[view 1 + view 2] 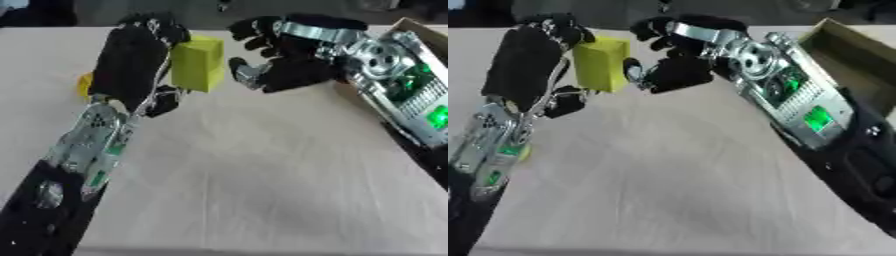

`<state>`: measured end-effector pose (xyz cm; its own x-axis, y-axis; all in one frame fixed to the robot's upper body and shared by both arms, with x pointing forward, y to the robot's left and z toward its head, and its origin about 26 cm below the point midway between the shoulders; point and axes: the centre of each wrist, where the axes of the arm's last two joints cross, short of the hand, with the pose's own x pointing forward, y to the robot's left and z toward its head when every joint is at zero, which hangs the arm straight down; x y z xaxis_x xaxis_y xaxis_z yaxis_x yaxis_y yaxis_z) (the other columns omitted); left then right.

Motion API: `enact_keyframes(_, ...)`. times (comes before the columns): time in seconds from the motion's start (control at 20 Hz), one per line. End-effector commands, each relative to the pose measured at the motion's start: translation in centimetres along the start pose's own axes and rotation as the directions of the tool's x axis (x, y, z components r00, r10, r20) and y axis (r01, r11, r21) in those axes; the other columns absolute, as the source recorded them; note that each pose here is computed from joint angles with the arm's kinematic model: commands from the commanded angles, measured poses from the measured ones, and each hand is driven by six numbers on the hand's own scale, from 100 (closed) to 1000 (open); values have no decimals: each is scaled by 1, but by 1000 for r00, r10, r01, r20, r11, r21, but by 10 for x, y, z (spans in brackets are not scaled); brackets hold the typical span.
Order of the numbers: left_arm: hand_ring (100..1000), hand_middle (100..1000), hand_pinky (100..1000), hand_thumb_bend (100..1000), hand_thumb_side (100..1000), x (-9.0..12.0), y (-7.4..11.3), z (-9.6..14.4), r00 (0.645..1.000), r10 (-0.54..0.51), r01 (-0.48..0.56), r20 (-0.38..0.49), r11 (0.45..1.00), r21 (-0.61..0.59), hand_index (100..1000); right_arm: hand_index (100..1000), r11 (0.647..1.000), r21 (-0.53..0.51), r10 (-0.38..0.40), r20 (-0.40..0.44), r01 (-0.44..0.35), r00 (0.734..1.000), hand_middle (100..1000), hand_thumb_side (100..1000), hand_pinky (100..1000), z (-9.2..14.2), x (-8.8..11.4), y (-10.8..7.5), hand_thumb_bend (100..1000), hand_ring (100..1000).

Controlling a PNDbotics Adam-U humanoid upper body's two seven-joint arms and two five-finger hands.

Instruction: Pick up the objects with one hand, pass them to the other hand, and then place them into the box on the other side of the table.

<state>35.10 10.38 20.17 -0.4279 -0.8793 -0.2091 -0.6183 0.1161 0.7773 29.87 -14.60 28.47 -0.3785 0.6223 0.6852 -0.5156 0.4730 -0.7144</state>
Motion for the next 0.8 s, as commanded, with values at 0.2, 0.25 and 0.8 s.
enact_keyframes(0.2, 547, 497, 589, 563, 100, 2, 10, -6, 999, -27, 29, -17, 997, 66, 477, 1000, 1000, 4, -25, -1, 25, 1000, 970, 471, 1000, 3, 7, -1, 100, 1000)
enact_keyframes(0.25, 546, 495, 587, 560, 100, 2, 10, -6, 999, -30, 32, -28, 997, 75, 477, 1000, 1000, 2, -31, -6, 31, 999, 971, 505, 1000, 3, 7, -1, 100, 1000)
enact_keyframes(0.8, 541, 491, 581, 556, 100, 4, 14, -6, 995, -73, 86, -72, 980, 182, 480, 1000, 989, 78, -122, -1, 122, 993, 978, 711, 1000, 2, 7, 1, 100, 1000)
